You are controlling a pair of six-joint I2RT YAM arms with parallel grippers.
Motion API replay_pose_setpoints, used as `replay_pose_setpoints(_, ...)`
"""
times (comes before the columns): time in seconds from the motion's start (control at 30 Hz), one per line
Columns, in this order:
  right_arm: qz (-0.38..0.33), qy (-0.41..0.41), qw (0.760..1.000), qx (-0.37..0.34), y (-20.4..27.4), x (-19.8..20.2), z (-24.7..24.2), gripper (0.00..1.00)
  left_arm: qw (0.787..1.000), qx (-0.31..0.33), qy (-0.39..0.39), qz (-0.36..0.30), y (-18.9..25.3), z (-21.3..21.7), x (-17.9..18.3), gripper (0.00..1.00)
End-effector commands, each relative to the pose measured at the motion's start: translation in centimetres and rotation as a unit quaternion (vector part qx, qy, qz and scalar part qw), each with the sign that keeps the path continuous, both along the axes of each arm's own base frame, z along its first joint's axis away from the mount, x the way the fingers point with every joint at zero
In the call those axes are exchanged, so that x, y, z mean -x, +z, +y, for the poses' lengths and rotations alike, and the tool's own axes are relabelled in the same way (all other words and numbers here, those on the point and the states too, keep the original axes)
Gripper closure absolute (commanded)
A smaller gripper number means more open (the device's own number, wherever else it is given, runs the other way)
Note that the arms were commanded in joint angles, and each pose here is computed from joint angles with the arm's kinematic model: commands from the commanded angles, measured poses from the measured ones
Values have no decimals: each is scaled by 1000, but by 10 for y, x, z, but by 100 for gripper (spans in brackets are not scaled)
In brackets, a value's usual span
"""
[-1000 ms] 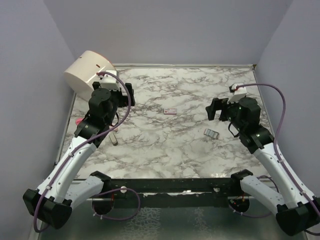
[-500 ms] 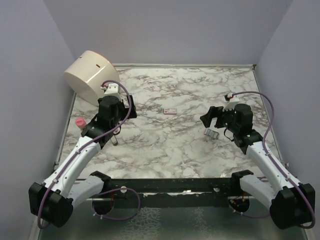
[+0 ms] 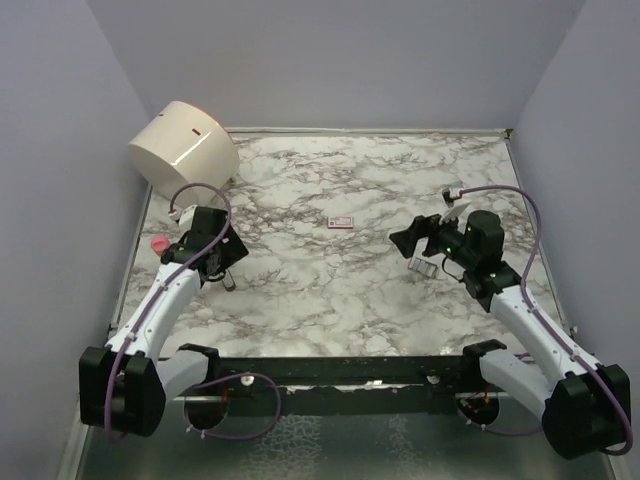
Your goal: Unload the staples from the stapler
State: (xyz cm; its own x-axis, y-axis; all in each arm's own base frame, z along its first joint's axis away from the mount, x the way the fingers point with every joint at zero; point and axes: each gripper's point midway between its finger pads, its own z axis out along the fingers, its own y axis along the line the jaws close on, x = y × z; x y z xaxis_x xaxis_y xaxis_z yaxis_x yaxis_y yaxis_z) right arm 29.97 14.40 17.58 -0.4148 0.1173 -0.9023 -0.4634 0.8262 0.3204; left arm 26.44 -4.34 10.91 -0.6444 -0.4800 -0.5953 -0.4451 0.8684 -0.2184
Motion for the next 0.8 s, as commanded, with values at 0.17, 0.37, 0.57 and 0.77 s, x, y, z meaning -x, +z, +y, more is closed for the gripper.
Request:
replay_pose_setpoints(0.17,-34,33,999,-13,12,5,14,1,978,65,168,109,-58,29,37,28)
replay_pose_setpoints(0.37,-35,38,999,-13,11,5,17,1,975,70,178,117,-68,28,35,45)
replay_pose_setpoints(0.57,-33,40,999,-12,8,6,17,1,975,54,160,141,-75,29,36,49)
replay_pose_setpoints(0.77,-22,47,999,-12,3,5,20,1,979,40,153,128,-68,33,32,42)
